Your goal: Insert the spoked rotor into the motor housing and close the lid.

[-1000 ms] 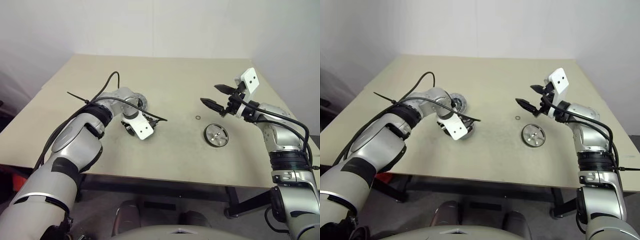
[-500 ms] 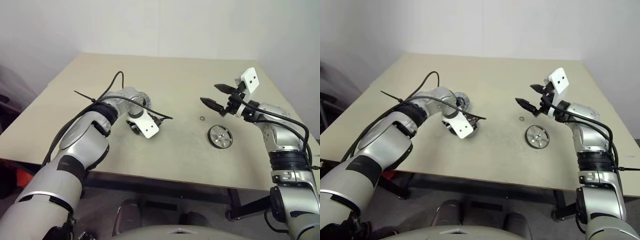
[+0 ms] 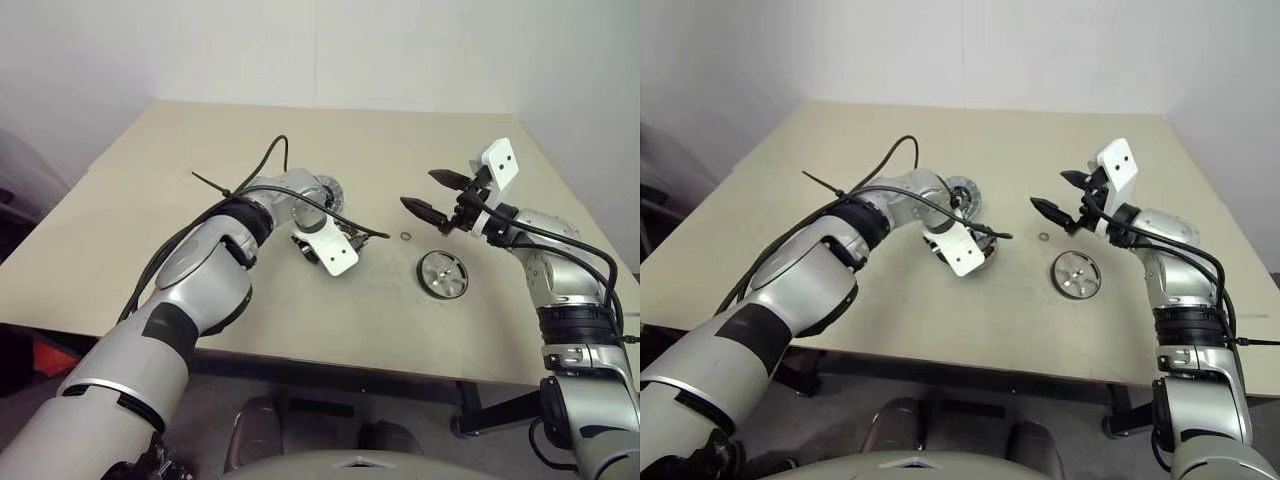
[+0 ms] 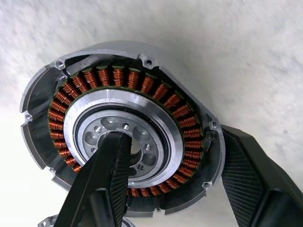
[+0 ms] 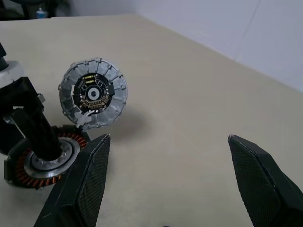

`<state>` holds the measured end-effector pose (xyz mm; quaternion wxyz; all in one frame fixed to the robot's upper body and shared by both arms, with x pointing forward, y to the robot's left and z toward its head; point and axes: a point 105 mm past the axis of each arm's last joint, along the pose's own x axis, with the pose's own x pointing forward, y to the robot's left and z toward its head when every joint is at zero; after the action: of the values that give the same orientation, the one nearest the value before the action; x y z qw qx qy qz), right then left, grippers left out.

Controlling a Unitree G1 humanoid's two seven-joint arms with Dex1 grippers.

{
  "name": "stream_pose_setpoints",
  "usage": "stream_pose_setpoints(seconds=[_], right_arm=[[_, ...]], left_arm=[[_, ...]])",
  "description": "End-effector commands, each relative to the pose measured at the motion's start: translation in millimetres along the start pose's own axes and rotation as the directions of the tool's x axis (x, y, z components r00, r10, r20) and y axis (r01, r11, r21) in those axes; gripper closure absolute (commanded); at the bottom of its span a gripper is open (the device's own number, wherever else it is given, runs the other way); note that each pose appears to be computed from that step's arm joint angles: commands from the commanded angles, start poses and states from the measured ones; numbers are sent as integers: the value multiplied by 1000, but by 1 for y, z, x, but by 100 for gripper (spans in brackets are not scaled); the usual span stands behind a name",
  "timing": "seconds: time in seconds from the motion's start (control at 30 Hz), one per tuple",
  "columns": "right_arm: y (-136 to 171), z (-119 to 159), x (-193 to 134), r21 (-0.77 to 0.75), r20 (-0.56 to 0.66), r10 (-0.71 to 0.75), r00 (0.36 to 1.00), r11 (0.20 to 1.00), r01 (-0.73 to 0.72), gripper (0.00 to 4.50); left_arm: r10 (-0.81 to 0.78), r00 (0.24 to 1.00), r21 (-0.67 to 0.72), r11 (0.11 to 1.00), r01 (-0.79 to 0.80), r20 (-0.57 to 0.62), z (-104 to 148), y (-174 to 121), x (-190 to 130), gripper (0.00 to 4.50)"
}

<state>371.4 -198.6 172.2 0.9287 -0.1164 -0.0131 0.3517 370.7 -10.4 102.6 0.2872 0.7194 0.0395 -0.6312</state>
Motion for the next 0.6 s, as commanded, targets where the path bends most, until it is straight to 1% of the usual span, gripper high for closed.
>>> stream_pose_setpoints(seconds=[0.03, 0.2, 0.47, 0.5, 0.53, 0.6], right_arm=[[-4, 23, -5, -55, 75, -19, 997, 998, 24, 0], [-3, 24, -7, -53, 81, -30, 996, 998, 34, 0], [-1, 23, -10, -50, 86, -41, 995, 998, 46, 0], [-1, 24, -10, -49, 87, -42, 995, 998, 47, 0], [-1, 24, -10, -48, 88, -43, 995, 998, 47, 0], [-1, 23, -10, -47, 88, -43, 995, 998, 48, 0]], left_arm=[[53, 998, 52, 997, -52, -16, 5, 20, -12, 215], [64, 998, 56, 996, -64, 2, 14, 26, -8, 215], [34, 999, 26, 999, -34, -17, 9, 20, -2, 215], [29, 999, 18, 999, -29, -19, 8, 18, -1, 144], [29, 999, 12, 1000, -28, -18, 8, 18, -1, 125], [67, 998, -14, 998, -67, -4, 9, 21, 1, 59]])
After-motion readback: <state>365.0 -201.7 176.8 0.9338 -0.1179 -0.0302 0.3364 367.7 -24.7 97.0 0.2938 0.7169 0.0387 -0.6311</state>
